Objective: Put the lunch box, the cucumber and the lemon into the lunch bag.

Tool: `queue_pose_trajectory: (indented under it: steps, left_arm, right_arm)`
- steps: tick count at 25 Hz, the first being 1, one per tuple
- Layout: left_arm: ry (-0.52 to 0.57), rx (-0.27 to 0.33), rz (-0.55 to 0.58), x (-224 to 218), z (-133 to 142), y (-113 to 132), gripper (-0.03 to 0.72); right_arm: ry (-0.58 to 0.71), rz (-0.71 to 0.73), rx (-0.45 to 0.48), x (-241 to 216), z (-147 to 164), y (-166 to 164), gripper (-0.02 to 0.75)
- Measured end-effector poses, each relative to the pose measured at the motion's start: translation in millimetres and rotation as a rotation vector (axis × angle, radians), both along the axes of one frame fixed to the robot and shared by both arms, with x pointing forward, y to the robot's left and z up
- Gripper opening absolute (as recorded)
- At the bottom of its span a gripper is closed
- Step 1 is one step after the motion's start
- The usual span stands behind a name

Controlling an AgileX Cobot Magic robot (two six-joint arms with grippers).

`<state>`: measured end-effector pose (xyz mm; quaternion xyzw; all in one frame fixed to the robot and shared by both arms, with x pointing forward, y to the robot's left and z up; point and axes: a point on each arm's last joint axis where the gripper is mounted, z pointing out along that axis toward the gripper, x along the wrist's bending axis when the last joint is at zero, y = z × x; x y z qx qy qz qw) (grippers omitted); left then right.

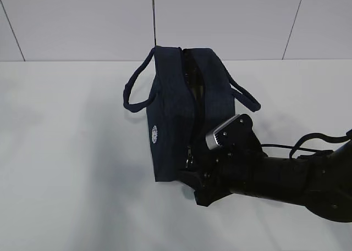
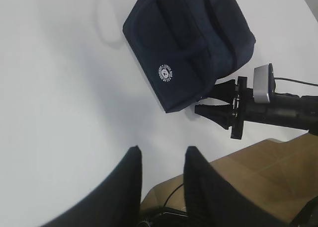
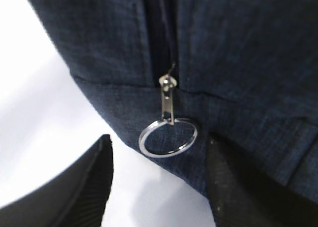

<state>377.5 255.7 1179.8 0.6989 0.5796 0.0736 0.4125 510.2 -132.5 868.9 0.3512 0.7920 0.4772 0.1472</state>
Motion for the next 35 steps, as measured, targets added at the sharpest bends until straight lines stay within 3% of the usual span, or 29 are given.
queue_pose_trajectory:
  steps: [14, 22, 35]
  left_arm:
    - [-0.002, 0.0, 0.001, 0.2, 0.2, 0.0, 0.208]
    - [-0.006, -0.001, 0.003, 0.5, 0.3, 0.1, 0.208]
    - [-0.006, -0.002, 0.003, 0.5, 0.4, 0.1, 0.208]
  right_arm:
    - [0.044, -0.125, 0.101, 5.4, 3.5, -2.3, 0.435]
    - [0.052, -0.143, 0.098, 6.0, 2.9, -3.4, 0.283]
    - [0.036, -0.027, 0.061, 0.3, 1.9, 1.5, 0.263]
